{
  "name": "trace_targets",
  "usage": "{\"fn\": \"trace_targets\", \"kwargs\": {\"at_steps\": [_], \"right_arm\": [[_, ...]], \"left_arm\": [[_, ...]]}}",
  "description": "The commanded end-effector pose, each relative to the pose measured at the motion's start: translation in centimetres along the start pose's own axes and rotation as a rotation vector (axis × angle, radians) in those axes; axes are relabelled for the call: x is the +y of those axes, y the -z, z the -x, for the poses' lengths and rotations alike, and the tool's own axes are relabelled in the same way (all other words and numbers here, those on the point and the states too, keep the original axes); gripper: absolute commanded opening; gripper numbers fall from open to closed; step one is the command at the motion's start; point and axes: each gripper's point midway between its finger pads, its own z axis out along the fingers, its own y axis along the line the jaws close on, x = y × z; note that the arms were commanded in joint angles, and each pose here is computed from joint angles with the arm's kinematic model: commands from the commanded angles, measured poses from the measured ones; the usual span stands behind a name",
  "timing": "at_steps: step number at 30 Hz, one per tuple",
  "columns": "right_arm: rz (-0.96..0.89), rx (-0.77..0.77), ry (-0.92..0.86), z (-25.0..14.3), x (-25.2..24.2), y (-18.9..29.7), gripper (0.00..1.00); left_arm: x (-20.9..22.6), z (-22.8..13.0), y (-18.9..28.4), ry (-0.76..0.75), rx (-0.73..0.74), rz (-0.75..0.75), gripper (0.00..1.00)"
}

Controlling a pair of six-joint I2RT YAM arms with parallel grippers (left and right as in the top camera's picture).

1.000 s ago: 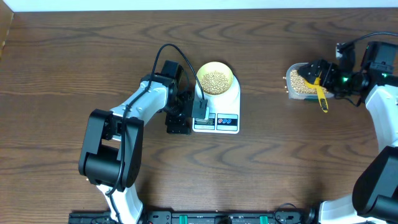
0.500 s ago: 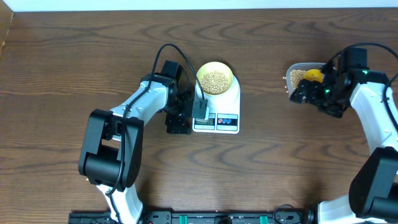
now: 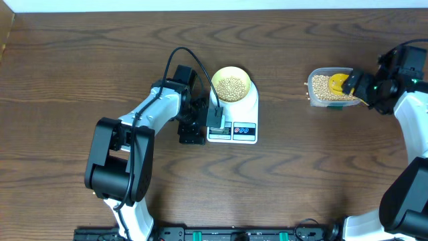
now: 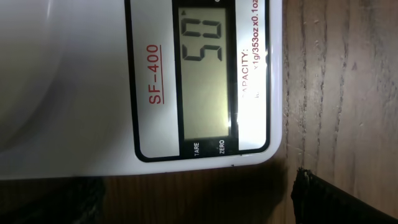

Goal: Scoop item into bowl and weigh 50g on scale
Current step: 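Set the yellow scoop down in the tub with the right gripper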

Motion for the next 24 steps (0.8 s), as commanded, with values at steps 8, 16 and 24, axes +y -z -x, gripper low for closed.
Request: {"fn": "trace_targets", "kwargs": {"at_steps": [8, 16, 24], "right_arm": [[0.257, -0.077, 0.094, 2.6, 4.7, 1.3, 0.99], [0.368, -0.037, 0.126, 1.5, 6.7, 1.8, 0.99], [0.366, -0.034, 0.125, 1.4, 6.7, 1.8, 0.99]], "left_arm": [[-0.8, 0.3, -0.7, -0.012, -0.016, -0.031, 0.98], [-0.8, 0.3, -0.7, -0.012, -0.016, -0.031, 0.98], [-0.8, 0.3, -0.7, -0.012, -0.016, -0.031, 0.98]]}}
